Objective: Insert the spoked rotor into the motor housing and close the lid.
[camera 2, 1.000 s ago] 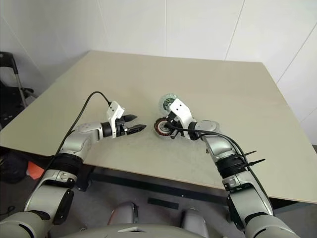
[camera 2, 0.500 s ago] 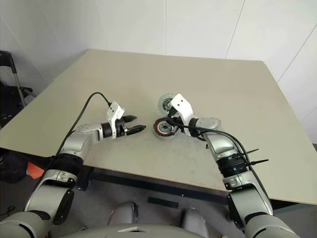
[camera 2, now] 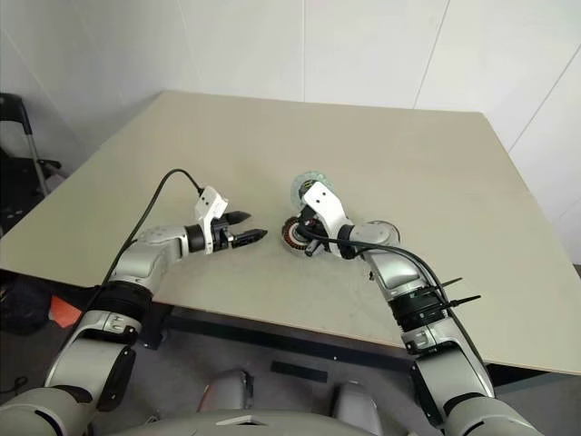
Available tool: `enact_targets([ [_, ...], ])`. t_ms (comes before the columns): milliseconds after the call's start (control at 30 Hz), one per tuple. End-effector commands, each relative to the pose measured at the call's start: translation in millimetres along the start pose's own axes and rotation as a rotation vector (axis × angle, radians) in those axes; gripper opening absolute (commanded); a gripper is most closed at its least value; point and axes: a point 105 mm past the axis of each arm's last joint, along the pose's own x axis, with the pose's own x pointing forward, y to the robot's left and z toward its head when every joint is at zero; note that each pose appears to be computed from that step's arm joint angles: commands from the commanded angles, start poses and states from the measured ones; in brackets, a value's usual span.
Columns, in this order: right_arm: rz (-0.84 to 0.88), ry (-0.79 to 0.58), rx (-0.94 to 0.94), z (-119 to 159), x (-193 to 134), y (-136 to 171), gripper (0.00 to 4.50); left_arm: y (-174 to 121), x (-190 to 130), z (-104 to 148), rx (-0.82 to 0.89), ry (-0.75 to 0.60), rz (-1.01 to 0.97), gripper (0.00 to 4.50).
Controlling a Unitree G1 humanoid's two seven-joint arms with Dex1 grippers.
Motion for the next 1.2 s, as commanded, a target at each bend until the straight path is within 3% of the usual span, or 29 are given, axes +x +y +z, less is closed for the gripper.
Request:
enact_targets([
  [33,-0.021,-0.037,-0.041,16,-10,-8,0.02,4,-1,18,0.047,-0.042,0.010,4.33],
  [267,0.019,-0.102,-0.071,39,-14,3,0.02,3,-1,18,0.045,-0.041,0.007,4.33],
  [700,-0.002,0.020,0.063,-21,6,2,0.02,1,-2,19,0.052,-0.043,0.002,4.33],
  [1067,0.096,-0.218,0.001,48,-30,13,0.02,0,0,17,0.047,-0.043,0.002,4.33],
  [1200,0.053,-0.229,0.017,51,-39,4,0.02,0,1,17,0.046,-0.043,0.001,4.33],
])
